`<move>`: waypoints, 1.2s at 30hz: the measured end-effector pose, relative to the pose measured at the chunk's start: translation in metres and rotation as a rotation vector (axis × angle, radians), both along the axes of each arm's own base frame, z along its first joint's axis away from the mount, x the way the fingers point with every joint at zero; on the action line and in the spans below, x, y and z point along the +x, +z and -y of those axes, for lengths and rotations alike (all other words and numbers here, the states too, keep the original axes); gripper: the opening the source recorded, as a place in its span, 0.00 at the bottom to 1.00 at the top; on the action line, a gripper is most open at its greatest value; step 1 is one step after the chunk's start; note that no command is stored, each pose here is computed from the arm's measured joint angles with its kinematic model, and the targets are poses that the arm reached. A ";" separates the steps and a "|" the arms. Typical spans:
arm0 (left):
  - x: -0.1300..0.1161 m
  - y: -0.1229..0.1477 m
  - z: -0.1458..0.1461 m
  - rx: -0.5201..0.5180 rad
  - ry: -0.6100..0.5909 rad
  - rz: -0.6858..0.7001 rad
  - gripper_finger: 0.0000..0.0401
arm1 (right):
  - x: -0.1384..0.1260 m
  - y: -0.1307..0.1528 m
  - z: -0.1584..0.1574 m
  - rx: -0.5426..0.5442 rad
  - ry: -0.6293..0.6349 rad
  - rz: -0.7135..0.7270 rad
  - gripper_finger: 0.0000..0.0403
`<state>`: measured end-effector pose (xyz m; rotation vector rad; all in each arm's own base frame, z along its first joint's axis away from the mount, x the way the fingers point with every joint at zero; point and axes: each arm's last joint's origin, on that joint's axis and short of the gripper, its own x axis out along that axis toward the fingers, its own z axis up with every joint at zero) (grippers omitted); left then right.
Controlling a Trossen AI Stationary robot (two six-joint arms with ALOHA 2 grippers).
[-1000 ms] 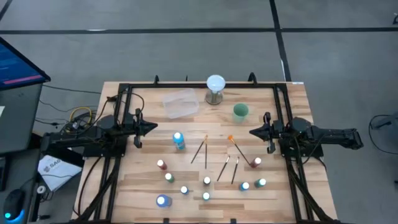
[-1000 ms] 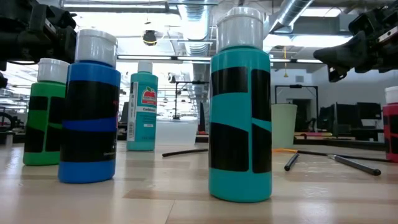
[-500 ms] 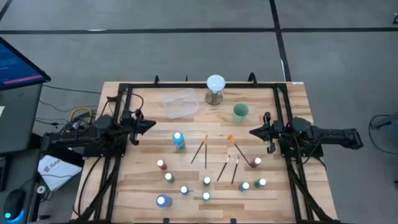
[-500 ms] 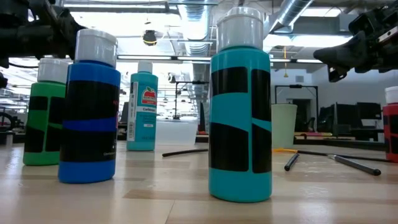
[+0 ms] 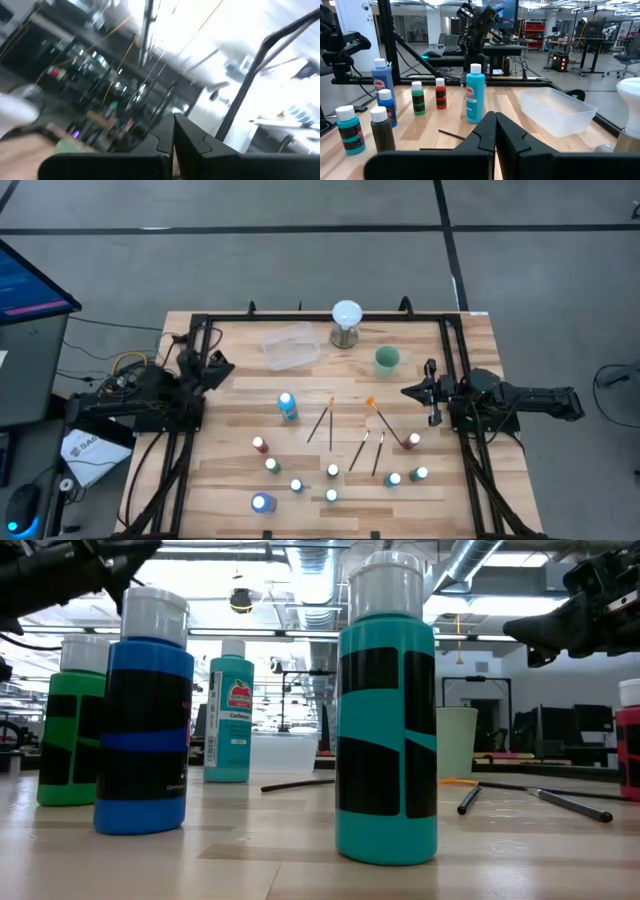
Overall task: Pick & Place Paint Supplies
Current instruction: Put the big light blue paint bottle into the transparent bin
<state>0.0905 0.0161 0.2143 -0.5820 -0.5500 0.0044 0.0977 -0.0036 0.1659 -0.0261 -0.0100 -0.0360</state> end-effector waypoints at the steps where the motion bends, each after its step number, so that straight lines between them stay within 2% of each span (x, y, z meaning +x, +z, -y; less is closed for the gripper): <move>1: -0.001 0.002 0.000 -0.017 0.001 0.029 0.01 | 0.000 0.000 0.000 0.000 0.000 0.000 0.00; 6: -0.009 0.013 -0.003 -0.151 0.046 0.206 0.01 | 0.000 0.000 0.000 0.000 0.000 0.000 0.00; 9: -0.012 0.017 -0.003 -0.218 0.015 0.281 0.01 | 0.000 0.000 0.000 0.000 0.000 0.000 0.00; 13: -0.013 0.019 -0.003 -0.217 0.010 0.307 0.01 | 0.000 0.001 -0.001 0.009 0.007 0.009 0.00; 17: -0.014 0.022 -0.002 -0.259 -0.024 0.330 0.01 | 0.000 0.004 -0.002 0.107 0.019 0.040 0.00; 20: -0.015 0.037 -0.002 -0.290 -0.076 0.367 0.01 | 0.000 0.004 -0.002 0.112 0.018 0.044 0.00; 25: -0.007 0.072 -0.002 -0.246 -0.085 0.354 0.01 | 0.000 0.004 -0.002 0.112 0.019 0.049 0.00; 29: 0.013 0.098 -0.005 -0.176 -0.060 0.290 0.03 | 0.000 0.005 -0.002 0.112 0.019 0.050 0.00; 36: 0.060 0.153 -0.005 0.054 -0.136 0.216 0.19 | 0.000 0.005 -0.002 0.112 0.019 0.052 0.00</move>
